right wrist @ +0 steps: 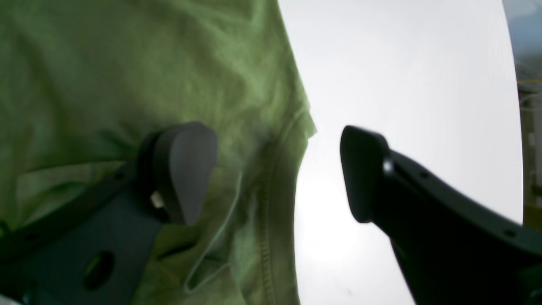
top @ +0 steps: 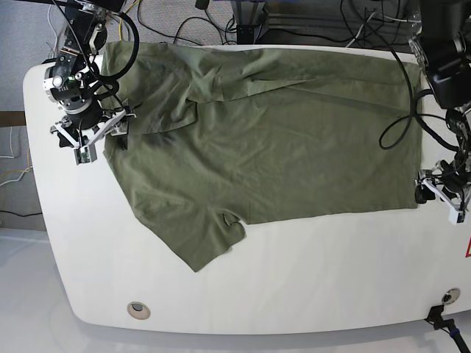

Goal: Fold the T-shirt properly
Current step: 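Release and move the left gripper to the shirt's hem corner, then move the right gripper to the sleeve and grasp the hem edge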

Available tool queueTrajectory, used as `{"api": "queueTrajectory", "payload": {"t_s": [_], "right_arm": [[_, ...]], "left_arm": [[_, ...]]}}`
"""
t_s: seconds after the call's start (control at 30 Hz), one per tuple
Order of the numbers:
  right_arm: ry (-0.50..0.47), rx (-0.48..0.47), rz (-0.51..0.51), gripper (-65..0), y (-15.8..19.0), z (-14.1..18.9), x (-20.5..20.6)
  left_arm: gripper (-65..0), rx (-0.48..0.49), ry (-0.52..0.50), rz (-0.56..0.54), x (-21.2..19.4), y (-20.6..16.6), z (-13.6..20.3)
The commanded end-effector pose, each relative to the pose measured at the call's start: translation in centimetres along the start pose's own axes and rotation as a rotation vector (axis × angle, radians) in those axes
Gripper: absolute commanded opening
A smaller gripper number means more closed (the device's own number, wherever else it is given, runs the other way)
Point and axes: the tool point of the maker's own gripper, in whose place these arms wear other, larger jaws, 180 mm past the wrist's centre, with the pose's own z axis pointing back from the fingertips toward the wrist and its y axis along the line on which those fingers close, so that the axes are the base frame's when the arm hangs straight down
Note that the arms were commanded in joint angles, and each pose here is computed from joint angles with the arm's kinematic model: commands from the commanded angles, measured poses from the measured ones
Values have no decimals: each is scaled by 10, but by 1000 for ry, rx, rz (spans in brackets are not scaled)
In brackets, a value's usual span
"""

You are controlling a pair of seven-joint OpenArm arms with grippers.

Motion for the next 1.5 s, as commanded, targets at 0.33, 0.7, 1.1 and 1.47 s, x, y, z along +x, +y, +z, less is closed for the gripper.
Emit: {"api": "queueTrajectory", "payload": {"t_s": [0.33, 0.7, 1.1, 1.47], "right_arm": [[-47, -6, 11, -177, -4, 3, 14], [-69, -10, 9, -179, -6, 1, 23], [-107, 81, -193, -177, -20, -90, 92], [-109, 215, -300, -177, -3, -160, 144]], "left_arm": [[-227, -82, -29, 123, 14, -20, -48], [-335, -108, -14, 138, 3, -35, -55], [-650, -109, -18, 138, 4, -36, -56], [-650, -109, -17, 138, 3, -36, -56]]}}
